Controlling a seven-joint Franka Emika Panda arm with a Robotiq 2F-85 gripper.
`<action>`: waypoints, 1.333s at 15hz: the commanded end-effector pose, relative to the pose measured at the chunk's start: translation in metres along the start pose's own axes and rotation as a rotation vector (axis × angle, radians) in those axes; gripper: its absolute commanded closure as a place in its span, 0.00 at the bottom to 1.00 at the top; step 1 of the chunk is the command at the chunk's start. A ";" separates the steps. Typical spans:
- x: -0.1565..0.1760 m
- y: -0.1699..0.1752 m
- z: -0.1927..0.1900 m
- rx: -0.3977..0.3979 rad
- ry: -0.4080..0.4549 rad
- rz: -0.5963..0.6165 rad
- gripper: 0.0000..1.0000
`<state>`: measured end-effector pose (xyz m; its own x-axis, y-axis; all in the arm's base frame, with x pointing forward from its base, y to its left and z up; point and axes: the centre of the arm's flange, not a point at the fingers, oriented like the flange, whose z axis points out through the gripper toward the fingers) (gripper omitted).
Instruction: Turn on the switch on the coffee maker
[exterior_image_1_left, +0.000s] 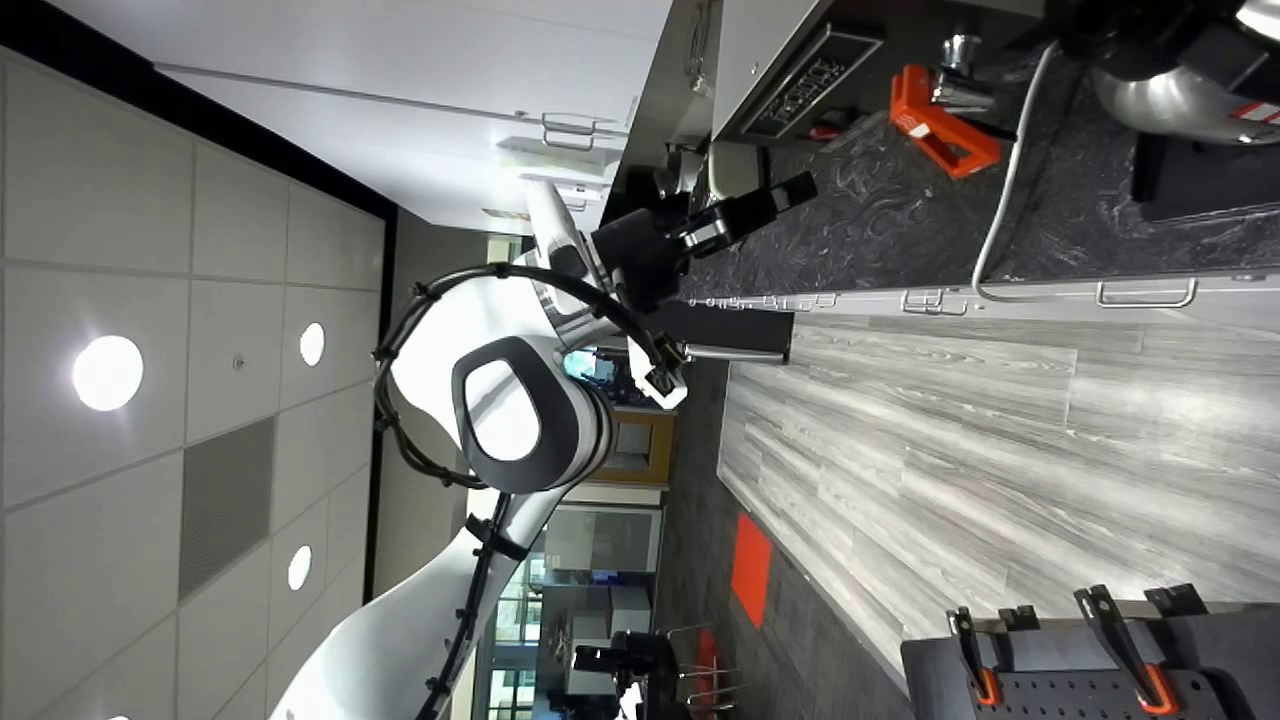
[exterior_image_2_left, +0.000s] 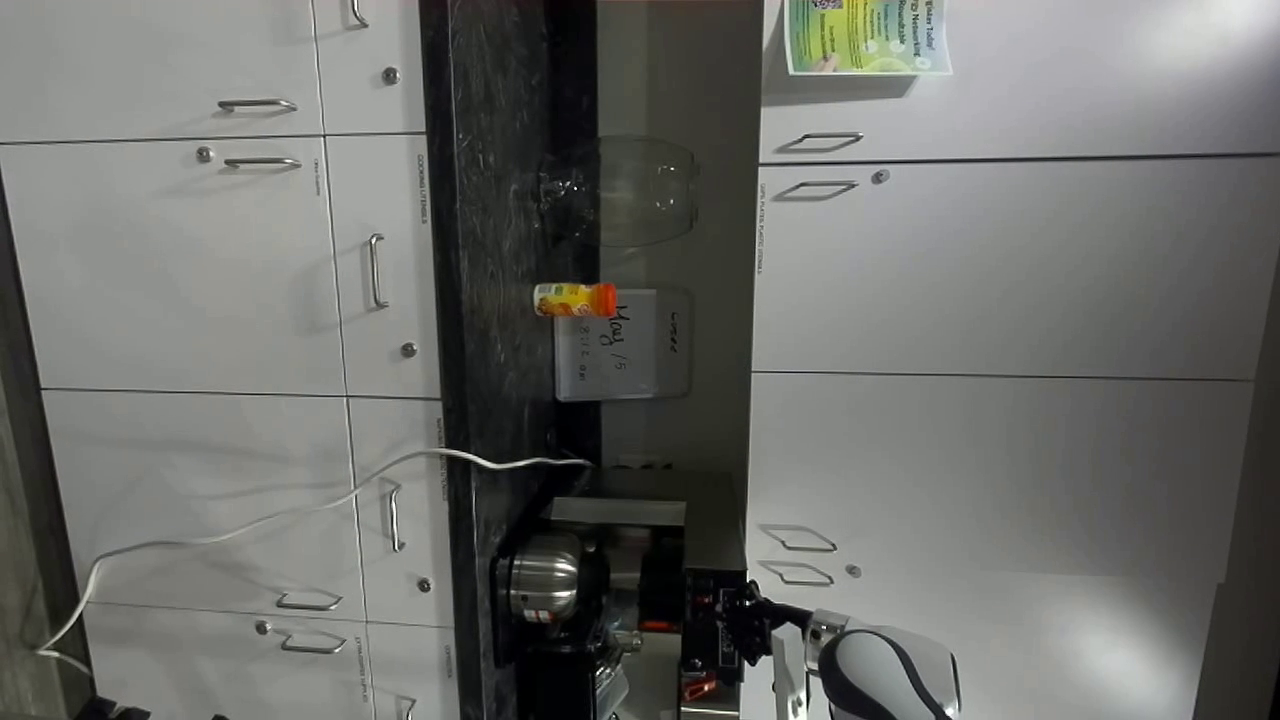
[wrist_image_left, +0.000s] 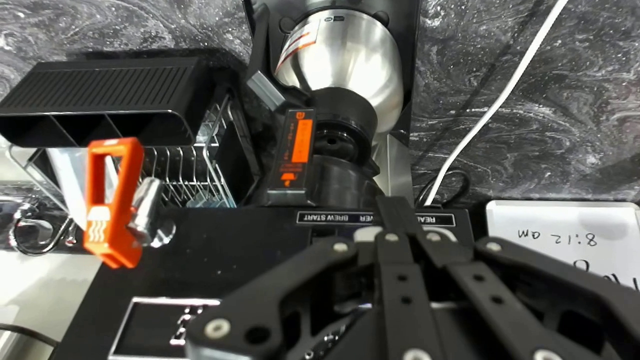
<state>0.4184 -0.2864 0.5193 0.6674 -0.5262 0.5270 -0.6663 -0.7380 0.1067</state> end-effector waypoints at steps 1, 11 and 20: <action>0.017 0.002 0.006 0.009 -0.005 0.022 1.00; 0.029 0.005 0.018 0.029 -0.012 0.072 1.00; 0.034 0.005 0.023 0.067 0.020 0.126 1.00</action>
<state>0.4336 -0.3132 0.5152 0.6059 -0.6071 0.5141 -0.7174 -0.6963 0.0233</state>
